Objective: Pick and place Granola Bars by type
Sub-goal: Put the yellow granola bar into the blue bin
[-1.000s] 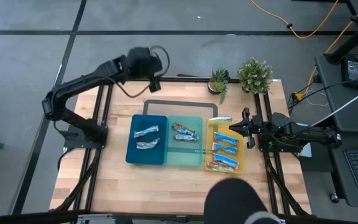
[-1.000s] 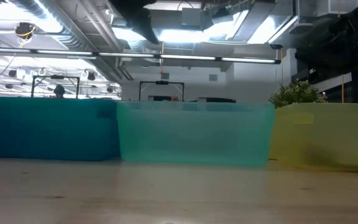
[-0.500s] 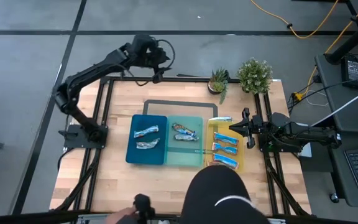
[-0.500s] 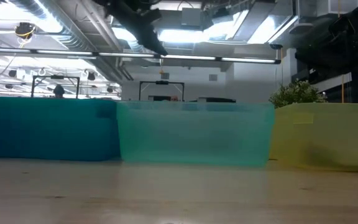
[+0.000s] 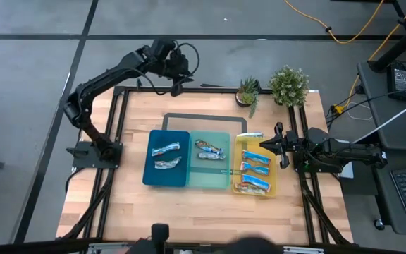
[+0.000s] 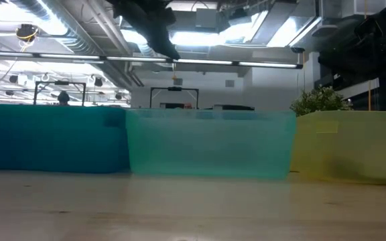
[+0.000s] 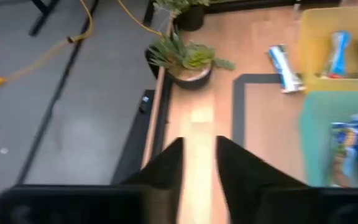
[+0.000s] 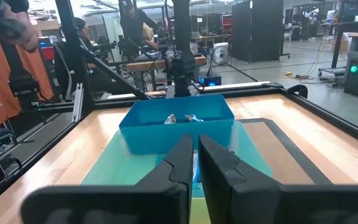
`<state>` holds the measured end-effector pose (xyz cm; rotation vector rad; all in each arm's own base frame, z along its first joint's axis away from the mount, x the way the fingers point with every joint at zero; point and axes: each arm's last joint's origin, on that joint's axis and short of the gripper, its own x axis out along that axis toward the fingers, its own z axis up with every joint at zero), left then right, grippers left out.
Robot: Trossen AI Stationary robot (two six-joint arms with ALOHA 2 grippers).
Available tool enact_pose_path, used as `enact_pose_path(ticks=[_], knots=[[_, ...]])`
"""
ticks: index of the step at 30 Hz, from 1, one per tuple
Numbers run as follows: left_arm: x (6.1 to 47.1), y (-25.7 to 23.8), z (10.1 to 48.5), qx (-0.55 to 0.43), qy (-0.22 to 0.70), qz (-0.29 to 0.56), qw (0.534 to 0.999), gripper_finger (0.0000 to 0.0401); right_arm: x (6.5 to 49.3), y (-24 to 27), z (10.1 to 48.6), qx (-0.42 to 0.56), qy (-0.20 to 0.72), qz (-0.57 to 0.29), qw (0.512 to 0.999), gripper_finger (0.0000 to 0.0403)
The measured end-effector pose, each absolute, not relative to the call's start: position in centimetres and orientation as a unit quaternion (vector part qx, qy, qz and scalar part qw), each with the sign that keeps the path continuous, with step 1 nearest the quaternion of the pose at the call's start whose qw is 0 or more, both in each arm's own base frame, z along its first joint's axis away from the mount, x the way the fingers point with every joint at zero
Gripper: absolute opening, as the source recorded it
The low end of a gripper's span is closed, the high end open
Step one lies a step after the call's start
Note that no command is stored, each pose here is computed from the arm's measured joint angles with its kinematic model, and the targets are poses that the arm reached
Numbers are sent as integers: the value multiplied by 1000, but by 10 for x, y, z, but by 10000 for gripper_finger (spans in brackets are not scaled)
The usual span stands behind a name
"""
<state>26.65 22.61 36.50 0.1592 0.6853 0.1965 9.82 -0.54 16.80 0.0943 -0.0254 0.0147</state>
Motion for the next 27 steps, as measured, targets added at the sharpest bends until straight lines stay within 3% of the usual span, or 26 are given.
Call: enact_pose_path(ticks=[3, 5, 10, 17, 27], knots=[[262, 213, 373, 49, 331, 84, 938, 25, 98, -5, 168, 47, -13, 7, 999, 29], [260, 199, 381, 28, 322, 72, 944, 9, 98, -5, 168, 47, -13, 7, 999, 29], [247, 156, 410, -8, 289, 63, 955, 1, 98, -6, 168, 47, -13, -1, 999, 29], [209, 100, 451, -44, 207, 142, 967, 1, 98, -7, 168, 50, -16, -23, 998, 29], [174, 23, 452, -70, 157, 194, 966, 1, 98, -7, 170, 180, -27, -22, 983, 29]])
